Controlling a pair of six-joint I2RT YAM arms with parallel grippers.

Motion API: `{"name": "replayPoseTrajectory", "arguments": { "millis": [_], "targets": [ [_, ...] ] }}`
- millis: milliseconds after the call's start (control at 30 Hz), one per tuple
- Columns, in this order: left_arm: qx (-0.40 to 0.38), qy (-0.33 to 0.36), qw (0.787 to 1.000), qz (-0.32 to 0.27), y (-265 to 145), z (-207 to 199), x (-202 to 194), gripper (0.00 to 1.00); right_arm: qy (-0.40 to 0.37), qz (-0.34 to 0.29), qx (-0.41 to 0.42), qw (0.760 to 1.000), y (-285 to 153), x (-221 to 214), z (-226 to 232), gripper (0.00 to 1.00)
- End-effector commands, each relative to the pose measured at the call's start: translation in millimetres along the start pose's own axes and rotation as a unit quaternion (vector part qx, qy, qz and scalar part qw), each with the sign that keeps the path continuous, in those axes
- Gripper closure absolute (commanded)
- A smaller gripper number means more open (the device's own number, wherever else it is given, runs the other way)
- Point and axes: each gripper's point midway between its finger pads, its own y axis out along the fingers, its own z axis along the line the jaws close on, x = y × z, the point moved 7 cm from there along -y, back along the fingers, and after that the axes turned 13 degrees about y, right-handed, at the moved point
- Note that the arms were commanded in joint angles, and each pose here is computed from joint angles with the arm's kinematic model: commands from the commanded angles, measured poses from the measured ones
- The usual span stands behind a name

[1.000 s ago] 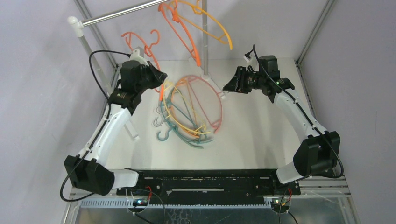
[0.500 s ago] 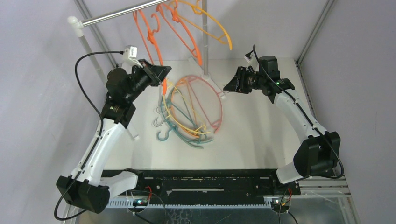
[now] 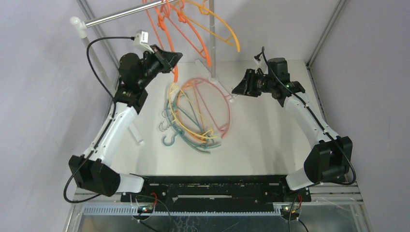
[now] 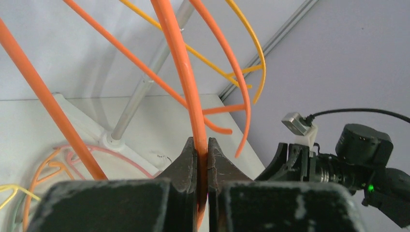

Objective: Organize the hangers

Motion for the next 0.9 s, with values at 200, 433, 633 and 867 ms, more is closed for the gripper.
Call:
{"name": "replayPoseTrajectory", "arguments": {
  "millis": [200,433,633,867],
  "targets": [
    [0.022,-0.026,0.996,-0.079,35,2,50,1.00,-0.035,-0.037,0.004,0.999,-18,14,11,0.53],
    [0.054,-0.086,0.995,-0.020,63,18,34,1.00,-0.027,-0.040,0.001,0.999,-19,19,6,0.53],
    [0.054,-0.120,0.991,0.021,82,22,18,1.00,-0.020,-0.042,-0.005,0.999,-19,21,1,0.53],
    [0.035,-0.140,0.987,0.063,109,13,0,1.00,-0.013,-0.045,-0.011,0.999,-18,25,-4,0.53]
  ]
}}
